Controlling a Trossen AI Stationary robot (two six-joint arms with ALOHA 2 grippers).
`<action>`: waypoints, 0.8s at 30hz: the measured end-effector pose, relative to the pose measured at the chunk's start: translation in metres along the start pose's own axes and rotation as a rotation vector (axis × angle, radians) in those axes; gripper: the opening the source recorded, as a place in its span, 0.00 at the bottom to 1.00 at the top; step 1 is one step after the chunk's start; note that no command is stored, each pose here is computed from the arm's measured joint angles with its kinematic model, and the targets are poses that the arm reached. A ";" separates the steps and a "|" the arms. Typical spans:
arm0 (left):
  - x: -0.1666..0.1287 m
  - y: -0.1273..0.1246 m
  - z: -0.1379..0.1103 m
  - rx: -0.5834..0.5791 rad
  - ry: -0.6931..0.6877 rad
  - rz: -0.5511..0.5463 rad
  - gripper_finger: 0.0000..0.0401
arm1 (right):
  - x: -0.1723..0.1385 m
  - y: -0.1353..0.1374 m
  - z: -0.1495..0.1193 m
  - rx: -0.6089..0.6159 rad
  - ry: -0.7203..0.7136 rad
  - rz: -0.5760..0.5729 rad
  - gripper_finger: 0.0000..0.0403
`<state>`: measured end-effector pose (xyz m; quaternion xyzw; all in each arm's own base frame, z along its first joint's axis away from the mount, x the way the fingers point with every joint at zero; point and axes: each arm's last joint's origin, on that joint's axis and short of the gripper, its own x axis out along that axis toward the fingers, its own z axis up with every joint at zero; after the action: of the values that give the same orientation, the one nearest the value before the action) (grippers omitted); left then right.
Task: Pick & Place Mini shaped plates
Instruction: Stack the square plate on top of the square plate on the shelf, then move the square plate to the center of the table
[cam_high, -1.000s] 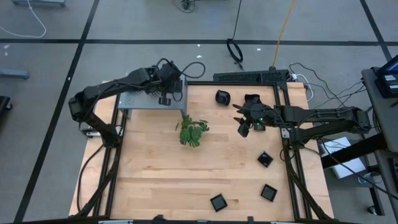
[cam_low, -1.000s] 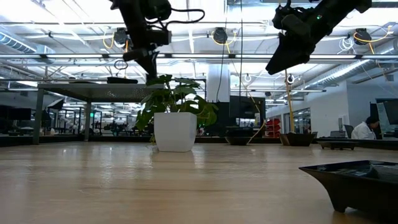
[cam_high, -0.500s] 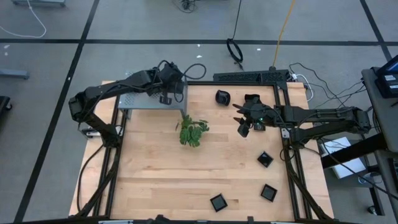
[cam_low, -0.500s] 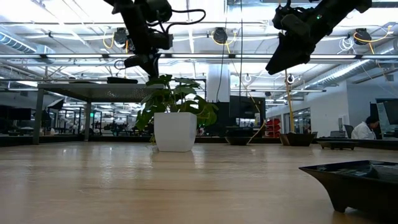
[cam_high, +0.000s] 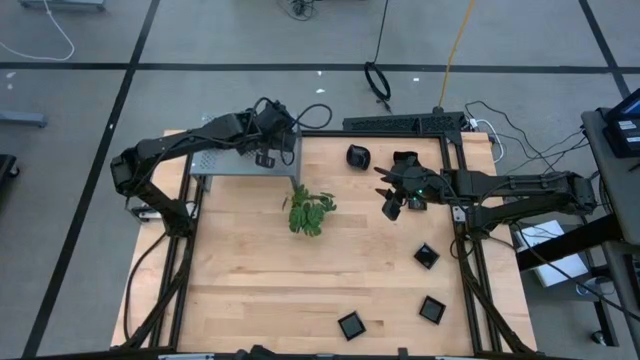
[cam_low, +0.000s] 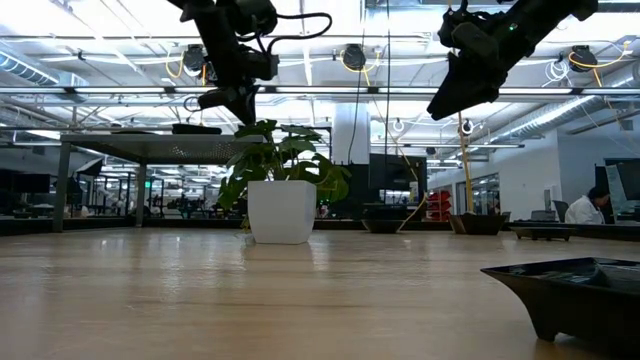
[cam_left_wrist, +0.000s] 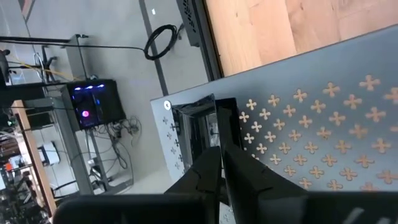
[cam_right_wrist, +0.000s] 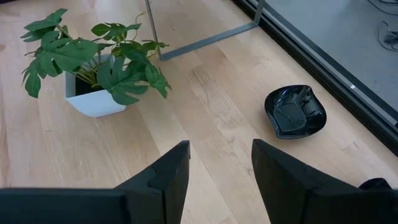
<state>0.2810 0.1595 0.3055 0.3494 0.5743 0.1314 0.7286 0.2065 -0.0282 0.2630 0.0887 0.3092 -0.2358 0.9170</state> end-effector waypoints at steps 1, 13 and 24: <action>0.000 0.000 0.000 -0.004 0.000 0.000 0.07 | 0.000 0.000 0.000 0.000 0.000 0.000 0.41; 0.000 0.002 -0.003 -0.121 0.097 0.082 0.21 | 0.000 0.000 0.000 0.000 0.000 0.000 0.41; -0.008 -0.006 0.010 -0.102 0.103 0.125 0.38 | 0.000 0.000 0.000 0.000 0.000 0.000 0.41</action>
<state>0.2868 0.1469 0.3083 0.3397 0.5806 0.2235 0.7054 0.2065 -0.0282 0.2630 0.0889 0.3092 -0.2358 0.9170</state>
